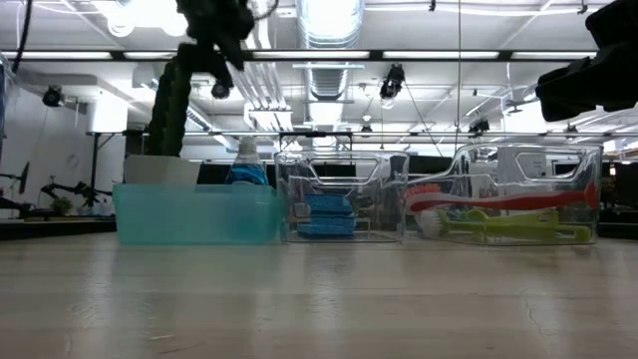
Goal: Pick & Place Kitchen Sink Supplies
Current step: Put the blue liquid soap into the green bin
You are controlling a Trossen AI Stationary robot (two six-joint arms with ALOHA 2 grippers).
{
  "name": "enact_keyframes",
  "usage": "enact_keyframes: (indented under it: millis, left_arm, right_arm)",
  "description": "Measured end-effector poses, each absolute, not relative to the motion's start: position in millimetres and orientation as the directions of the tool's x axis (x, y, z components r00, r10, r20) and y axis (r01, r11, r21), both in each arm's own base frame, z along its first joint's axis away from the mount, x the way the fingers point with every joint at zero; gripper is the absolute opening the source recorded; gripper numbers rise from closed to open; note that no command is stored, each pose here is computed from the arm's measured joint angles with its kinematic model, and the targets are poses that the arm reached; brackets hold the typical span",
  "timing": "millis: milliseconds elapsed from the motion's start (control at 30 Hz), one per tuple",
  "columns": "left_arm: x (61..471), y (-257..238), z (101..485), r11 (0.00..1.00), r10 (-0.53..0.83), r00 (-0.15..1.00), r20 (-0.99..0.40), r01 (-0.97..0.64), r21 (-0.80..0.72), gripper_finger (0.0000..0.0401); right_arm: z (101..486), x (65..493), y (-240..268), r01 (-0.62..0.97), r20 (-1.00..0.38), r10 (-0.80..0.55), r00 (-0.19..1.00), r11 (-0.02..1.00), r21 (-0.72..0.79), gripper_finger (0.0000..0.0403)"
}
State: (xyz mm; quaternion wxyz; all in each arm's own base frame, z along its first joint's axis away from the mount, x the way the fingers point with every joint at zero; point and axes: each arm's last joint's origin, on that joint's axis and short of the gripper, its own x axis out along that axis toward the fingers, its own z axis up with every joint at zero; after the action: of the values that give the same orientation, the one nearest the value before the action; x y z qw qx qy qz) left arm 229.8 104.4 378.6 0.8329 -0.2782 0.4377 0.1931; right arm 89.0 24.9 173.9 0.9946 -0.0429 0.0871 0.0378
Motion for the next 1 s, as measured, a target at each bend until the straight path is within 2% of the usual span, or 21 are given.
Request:
enact_keyframes:
  millis: [233,400,700,1000]
  left_arm:
    - [228.7,42.6,394.3,0.822,-0.054,0.604,-0.795,-0.425,-0.379,0.0193]
    - [233.4,-10.7,394.4,0.864,-0.188,0.581,-0.792,-0.285,-0.415,0.0193]
    - [252.9,-102.3,380.7,0.89,-0.294,0.569,-0.767,-0.129,-0.437,0.0193]
    - [254.3,-171.2,349.3,0.875,-0.348,0.442,-0.827,-0.163,-0.456,0.0193]
  right_arm:
    - [173.9,89.0,24.9,-0.083,-0.177,0.068,0.982,0.993,-0.081,0.0008]
    - [173.9,89.0,24.9,-0.083,-0.177,0.068,0.982,0.993,-0.081,0.0008]
    - [173.9,89.0,24.9,-0.083,-0.177,0.068,0.982,0.993,-0.081,0.0008]
    - [173.9,89.0,24.9,-0.083,-0.177,0.068,0.982,0.993,-0.081,0.0008]
